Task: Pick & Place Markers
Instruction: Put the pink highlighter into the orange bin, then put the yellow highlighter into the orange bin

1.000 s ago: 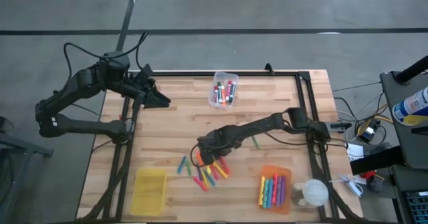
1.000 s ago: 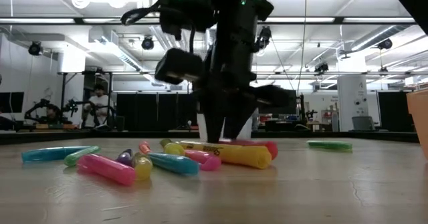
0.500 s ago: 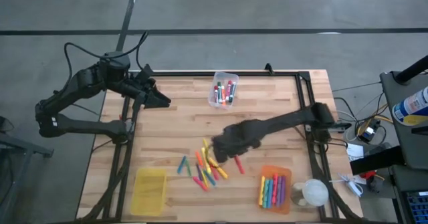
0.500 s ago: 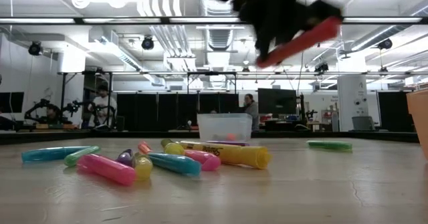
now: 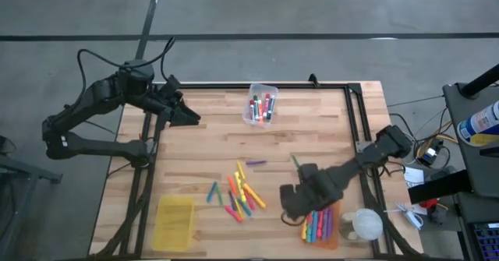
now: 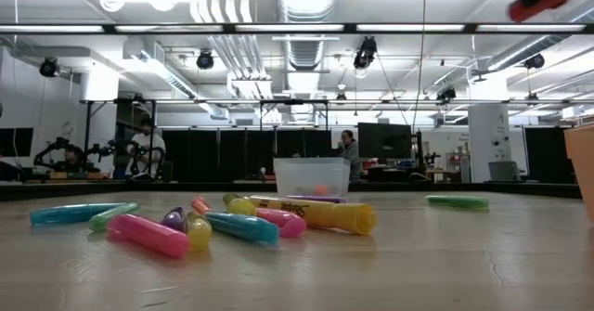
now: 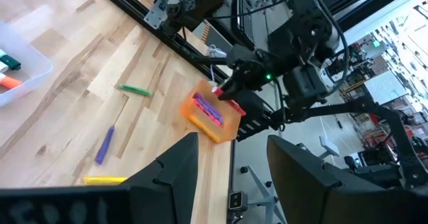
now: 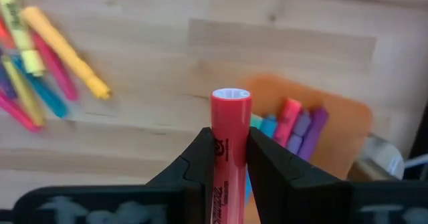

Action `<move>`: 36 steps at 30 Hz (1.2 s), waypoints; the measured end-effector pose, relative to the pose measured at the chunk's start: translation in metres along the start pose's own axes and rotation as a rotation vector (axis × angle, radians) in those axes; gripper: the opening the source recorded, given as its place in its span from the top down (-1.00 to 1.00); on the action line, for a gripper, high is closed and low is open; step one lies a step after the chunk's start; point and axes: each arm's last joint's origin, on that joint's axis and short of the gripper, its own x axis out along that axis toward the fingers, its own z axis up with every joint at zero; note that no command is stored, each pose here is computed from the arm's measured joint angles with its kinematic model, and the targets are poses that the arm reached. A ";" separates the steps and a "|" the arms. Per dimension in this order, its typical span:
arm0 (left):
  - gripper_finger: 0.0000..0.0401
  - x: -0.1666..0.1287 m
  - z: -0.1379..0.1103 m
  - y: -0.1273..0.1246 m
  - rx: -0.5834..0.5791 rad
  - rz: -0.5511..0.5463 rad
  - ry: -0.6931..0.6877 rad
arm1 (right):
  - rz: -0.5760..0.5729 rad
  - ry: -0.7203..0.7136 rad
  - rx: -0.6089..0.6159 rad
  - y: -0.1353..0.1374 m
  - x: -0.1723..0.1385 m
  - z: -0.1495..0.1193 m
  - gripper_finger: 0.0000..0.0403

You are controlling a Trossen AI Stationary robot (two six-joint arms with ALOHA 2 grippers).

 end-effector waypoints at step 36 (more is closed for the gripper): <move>0.15 0.001 0.000 0.000 0.003 0.001 0.002 | -0.147 0.192 0.067 -0.025 0.085 -0.047 0.23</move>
